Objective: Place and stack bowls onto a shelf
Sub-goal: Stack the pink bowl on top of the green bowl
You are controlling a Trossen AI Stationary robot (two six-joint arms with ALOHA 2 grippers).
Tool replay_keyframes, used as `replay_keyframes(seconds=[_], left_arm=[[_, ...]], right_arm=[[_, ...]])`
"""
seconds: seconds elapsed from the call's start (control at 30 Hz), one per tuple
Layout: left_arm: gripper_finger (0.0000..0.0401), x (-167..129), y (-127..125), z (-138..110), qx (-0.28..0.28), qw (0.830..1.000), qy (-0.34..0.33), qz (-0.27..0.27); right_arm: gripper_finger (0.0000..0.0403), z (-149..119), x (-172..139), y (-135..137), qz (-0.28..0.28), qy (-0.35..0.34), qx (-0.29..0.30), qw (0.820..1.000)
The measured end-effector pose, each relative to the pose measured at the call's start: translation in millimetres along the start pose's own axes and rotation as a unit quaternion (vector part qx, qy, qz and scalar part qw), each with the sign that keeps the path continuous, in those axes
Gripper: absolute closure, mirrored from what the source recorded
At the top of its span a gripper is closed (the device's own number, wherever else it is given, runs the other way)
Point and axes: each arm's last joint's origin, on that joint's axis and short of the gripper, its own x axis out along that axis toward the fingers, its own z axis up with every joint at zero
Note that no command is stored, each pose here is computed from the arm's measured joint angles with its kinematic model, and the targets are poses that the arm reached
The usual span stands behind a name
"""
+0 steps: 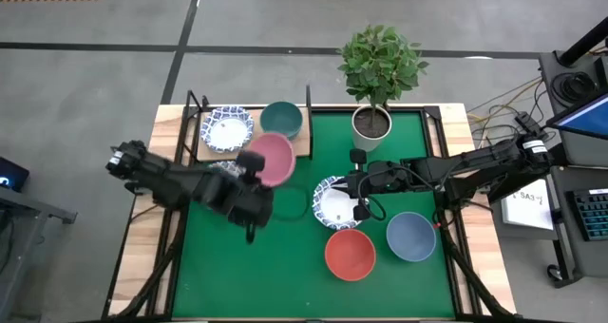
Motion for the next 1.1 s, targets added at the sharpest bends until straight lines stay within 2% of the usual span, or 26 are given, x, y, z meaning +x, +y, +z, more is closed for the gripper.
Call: replay_keyframes(seconds=[0.1, 0.23, 0.43, 0.57, 0.73, 1.1], left_arm=[[0.0401, 18, 28, -4, 0.028, 0.999, 0.032, 0.006], [0.0401, 42, 68, -14, 0.025, 0.998, 0.056, 0.002], [0.0401, 74, 120, -32, -0.012, 0.998, 0.031, -0.049], [0.0401, 91, 143, -45, -0.037, 0.996, 0.015, -0.084], [0.0401, 111, 155, -52, -0.056, 0.993, 0.038, -0.093], [0.0401, 146, 158, -47, -0.046, 0.991, 0.071, -0.108]], right_arm=[[0.0376, 0, 0, 0, 0.0, 0.0, -0.001, 1.0], [0.0376, 0, 0, 0, 0.0, 0.001, -0.001, 1.0], [0.0376, 0, 0, 0, 0.0, 0.001, -0.008, 1.0], [0.0376, 0, 0, 0, 0.0, 0.001, -0.009, 1.0], [0.0376, 0, 0, 0, 0.0, 0.001, -0.009, 1.0], [0.0376, -1, 0, 0, 0.001, 0.005, -0.01, 1.0]])
